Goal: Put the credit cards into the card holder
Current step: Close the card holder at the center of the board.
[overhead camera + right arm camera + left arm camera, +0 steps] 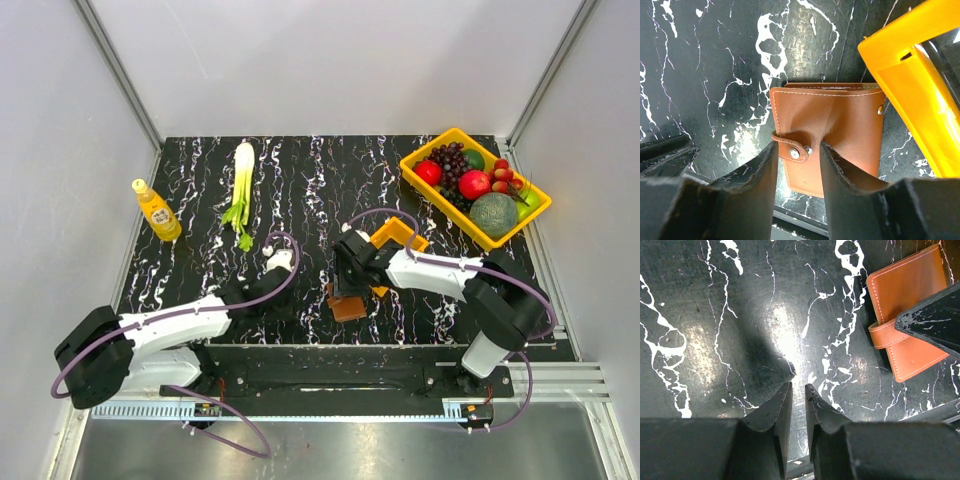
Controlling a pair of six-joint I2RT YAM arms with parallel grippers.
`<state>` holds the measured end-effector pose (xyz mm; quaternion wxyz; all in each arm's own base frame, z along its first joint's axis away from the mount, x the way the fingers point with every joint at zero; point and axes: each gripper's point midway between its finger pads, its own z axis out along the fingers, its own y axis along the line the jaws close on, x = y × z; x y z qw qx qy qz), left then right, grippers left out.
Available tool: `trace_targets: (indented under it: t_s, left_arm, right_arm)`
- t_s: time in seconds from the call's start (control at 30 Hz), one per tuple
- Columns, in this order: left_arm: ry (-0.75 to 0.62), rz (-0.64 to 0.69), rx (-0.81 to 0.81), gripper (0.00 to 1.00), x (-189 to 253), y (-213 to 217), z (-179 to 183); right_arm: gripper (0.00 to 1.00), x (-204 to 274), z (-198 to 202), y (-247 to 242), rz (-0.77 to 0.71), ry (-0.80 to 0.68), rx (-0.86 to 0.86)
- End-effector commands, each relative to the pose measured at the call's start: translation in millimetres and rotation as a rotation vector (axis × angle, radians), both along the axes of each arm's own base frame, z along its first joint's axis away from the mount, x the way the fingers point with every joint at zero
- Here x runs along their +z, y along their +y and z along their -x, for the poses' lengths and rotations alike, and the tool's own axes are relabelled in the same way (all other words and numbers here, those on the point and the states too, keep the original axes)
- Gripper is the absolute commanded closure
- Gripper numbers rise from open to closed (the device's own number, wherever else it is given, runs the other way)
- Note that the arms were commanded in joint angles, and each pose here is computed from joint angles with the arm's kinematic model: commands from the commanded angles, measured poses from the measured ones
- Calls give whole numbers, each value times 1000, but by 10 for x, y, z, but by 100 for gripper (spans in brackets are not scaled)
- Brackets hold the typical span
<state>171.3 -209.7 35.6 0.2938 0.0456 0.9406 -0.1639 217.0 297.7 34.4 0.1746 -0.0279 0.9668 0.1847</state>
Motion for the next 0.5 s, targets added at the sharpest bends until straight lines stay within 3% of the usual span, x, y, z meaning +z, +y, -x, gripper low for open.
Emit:
trace_targets:
  t_s: [0.0,0.2,0.27,0.47]
  left_arm:
    - [-40,39,-24,79,172,-169,-127]
    - [-46,29,-51,74,201,-266,-196]
    - [-47,32,-53,67,202,-291,-206]
    - [-50,64,-59,60,256,-369,-249]
  right_arm:
    - [57,79,-66,8,-21,-30,-12]
    - [55,329,-112,111,-144,-114,-4]
    - [54,510,-142,128,-183,-165,12]
    - [52,626,-190,-21,-145,-213,-23]
